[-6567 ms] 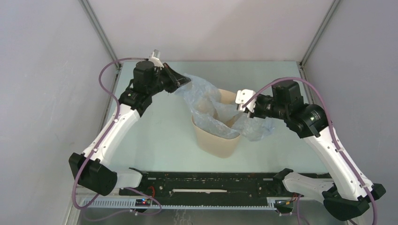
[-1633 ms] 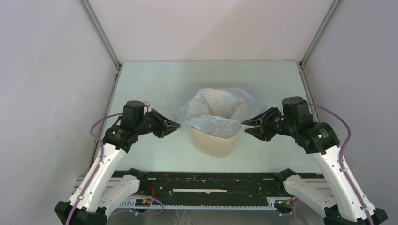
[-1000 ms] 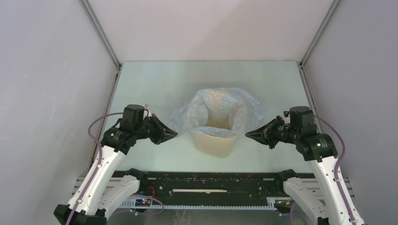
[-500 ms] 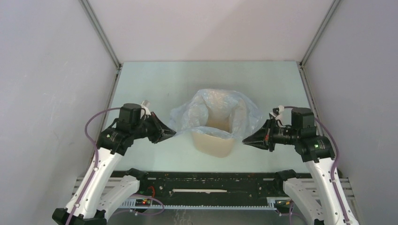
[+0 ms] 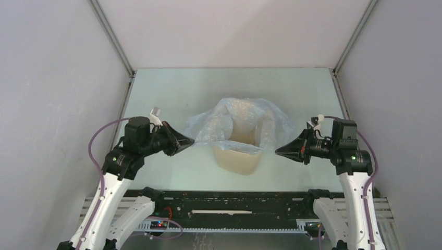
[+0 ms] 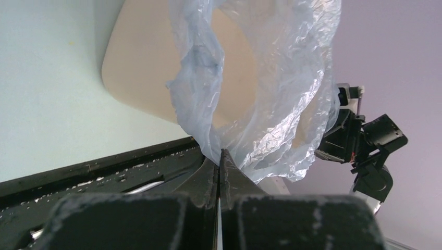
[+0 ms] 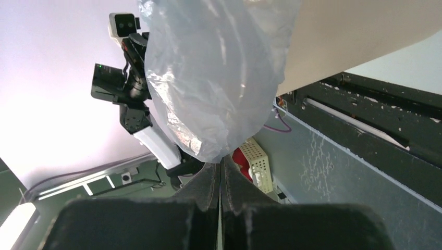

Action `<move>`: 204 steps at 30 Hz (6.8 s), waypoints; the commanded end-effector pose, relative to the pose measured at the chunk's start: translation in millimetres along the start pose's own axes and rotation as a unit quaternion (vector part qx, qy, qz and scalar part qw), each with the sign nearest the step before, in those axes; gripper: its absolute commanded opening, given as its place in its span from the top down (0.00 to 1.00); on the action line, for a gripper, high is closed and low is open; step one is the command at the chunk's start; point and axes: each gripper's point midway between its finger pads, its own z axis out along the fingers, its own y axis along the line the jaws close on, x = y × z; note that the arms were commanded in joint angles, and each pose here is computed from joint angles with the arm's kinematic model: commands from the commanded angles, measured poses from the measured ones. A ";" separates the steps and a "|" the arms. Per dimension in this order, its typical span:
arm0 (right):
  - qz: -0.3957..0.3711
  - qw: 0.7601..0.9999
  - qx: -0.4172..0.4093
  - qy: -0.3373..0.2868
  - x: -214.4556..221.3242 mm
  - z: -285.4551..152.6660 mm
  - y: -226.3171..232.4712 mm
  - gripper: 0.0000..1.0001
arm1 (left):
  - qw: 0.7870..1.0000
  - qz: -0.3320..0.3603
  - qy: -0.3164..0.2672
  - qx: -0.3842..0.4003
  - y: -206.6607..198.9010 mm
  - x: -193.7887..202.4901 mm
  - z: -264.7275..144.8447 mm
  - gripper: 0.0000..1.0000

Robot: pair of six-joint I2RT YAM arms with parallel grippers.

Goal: Put the trash bags into the trash bin

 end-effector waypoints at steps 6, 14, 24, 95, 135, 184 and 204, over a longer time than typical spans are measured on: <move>-0.021 0.999 -0.030 0.015 6.5 -8.9 5.6 1.00 | 0.998 0.030 -0.029 0.051 -24.7 -8.0 -15.4 1.00; -0.001 0.999 -0.003 0.042 34.7 -14.3 -12.3 1.00 | 0.996 0.044 -0.030 0.065 -14.6 5.4 -25.5 1.00; -0.002 0.999 0.035 0.023 12.8 -1.1 -42.4 1.00 | 0.999 0.020 0.026 -0.019 25.8 10.3 8.2 1.00; -0.144 0.953 0.264 0.027 -120.3 102.2 -152.5 0.92 | 0.976 0.030 0.173 -0.129 113.4 35.1 158.0 1.00; -0.143 0.978 0.149 -0.011 -71.0 63.3 -65.7 0.36 | 0.995 0.014 0.093 -0.028 56.3 29.2 109.1 0.36; -0.450 0.846 0.288 -0.008 -57.2 129.9 16.0 0.00 | 0.988 0.082 0.120 -0.045 50.1 31.5 112.4 0.16; -0.499 0.793 0.311 -0.159 -101.2 175.2 21.0 0.00 | 0.983 0.093 0.153 -0.044 50.2 44.1 116.1 0.16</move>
